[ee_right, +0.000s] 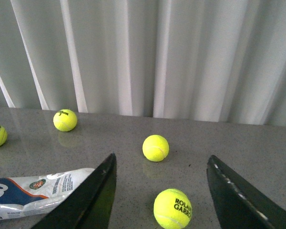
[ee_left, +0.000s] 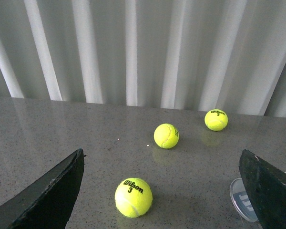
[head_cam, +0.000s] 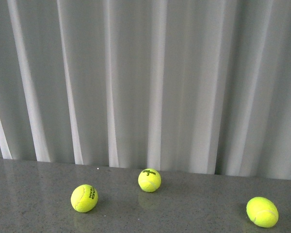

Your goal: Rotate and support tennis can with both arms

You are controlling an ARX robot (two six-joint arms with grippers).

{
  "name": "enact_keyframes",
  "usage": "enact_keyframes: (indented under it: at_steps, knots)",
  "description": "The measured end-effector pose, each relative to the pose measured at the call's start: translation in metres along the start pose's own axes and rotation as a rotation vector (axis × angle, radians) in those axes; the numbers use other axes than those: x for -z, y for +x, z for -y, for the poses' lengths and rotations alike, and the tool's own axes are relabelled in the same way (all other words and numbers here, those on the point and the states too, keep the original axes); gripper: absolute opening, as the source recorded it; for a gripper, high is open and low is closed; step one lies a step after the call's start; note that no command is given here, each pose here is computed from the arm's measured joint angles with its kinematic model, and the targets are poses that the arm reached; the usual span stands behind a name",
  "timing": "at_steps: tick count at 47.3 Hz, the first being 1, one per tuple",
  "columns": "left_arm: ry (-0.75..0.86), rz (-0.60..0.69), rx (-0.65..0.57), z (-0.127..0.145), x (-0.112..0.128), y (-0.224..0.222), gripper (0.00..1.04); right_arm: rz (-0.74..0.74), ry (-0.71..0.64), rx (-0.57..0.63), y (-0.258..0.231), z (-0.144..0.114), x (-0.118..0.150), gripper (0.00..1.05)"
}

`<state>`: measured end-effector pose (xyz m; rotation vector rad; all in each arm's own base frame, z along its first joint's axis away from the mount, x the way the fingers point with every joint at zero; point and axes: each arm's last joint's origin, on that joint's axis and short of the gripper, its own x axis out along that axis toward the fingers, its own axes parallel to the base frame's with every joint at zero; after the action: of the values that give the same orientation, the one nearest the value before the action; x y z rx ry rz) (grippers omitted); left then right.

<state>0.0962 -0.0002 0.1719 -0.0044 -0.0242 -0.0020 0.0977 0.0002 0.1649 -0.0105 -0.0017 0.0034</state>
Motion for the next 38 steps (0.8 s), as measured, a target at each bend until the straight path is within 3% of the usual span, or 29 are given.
enact_keyframes:
  at_steps: [9,29,31,34,38]
  knots:
    - [0.000,0.000,0.000,0.000,0.000,0.000,0.98,0.000,0.000,0.000,0.000,0.000,0.000,0.99]
    - [-0.005,-0.010,0.007,0.000,0.000,0.000,0.98,0.000,0.000,0.000,0.000,0.000,0.000,0.98]
    - [-0.052,-0.095,0.051,0.000,0.002,0.001,0.98,0.000,0.000,0.000,0.000,0.000,0.000,0.98]
    - [-0.266,-0.328,0.169,0.002,-0.003,0.017,0.98,0.000,0.000,-0.002,0.000,0.000,0.000,0.98]
    - [-0.436,-0.420,0.323,0.005,-0.017,0.064,0.98,0.000,0.000,0.000,0.000,0.000,0.000,0.98]
